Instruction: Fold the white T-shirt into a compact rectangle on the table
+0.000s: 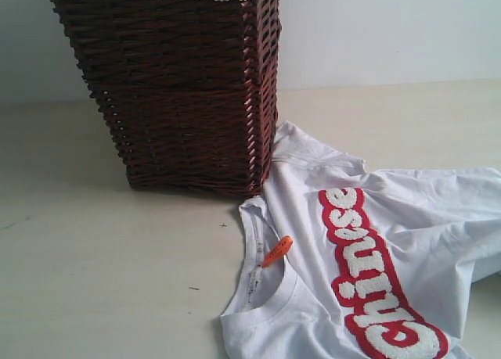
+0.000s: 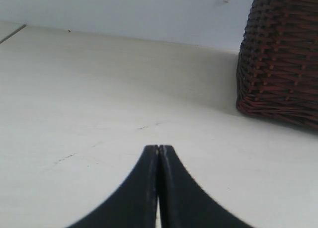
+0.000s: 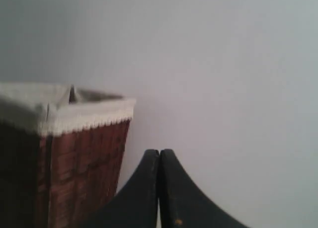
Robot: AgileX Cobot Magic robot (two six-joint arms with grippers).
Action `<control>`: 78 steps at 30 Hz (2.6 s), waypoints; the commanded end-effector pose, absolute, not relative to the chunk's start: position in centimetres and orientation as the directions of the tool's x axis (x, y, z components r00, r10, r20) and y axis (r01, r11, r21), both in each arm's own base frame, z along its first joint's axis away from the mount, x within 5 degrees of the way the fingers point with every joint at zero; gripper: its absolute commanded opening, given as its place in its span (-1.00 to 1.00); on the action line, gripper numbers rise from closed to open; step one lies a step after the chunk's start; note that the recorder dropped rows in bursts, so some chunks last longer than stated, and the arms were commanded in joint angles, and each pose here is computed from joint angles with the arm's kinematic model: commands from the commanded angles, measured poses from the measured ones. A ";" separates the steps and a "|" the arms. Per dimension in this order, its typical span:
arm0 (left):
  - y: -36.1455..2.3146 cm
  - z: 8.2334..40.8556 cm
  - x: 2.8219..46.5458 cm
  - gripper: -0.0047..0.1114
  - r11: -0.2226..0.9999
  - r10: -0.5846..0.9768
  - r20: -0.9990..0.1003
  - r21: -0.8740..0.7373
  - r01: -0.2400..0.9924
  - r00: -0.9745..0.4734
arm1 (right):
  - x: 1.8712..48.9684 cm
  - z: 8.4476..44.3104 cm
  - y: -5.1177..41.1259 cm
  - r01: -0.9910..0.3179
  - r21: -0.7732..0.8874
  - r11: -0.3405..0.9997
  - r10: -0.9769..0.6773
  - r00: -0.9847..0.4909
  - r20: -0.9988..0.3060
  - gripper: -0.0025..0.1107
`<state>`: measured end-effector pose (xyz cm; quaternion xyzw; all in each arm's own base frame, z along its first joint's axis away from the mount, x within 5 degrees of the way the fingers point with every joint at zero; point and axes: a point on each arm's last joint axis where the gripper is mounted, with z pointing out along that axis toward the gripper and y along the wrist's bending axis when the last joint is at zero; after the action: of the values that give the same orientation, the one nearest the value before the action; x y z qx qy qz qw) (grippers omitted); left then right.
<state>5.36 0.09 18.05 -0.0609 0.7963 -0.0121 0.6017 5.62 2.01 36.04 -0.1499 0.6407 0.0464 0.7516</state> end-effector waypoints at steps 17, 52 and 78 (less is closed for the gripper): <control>0.4 19.1 5.5 -0.92 0.977 0.191 -0.967 0.203 -0.059 -0.168 | 5.5 31.6 2.3 -0.320 -0.195 0.927 -0.206 -0.001 -0.979 -0.96; -6.8 26.3 18.7 -0.92 0.690 -0.179 -0.665 -0.610 0.390 -0.725 | 13.4 27.2 3.7 -0.378 -0.102 0.920 -0.265 -0.408 -0.874 -0.96; -17.8 22.7 31.3 -0.92 0.638 0.253 -0.875 -0.169 0.751 -0.412 | 17.9 21.4 5.2 -0.767 -0.450 0.458 -0.831 -0.190 -0.523 -0.96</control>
<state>30.42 -17.16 22.34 0.2903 0.7974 -0.3313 0.4124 17.92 5.33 20.99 -0.4905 0.7962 -0.0182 0.3539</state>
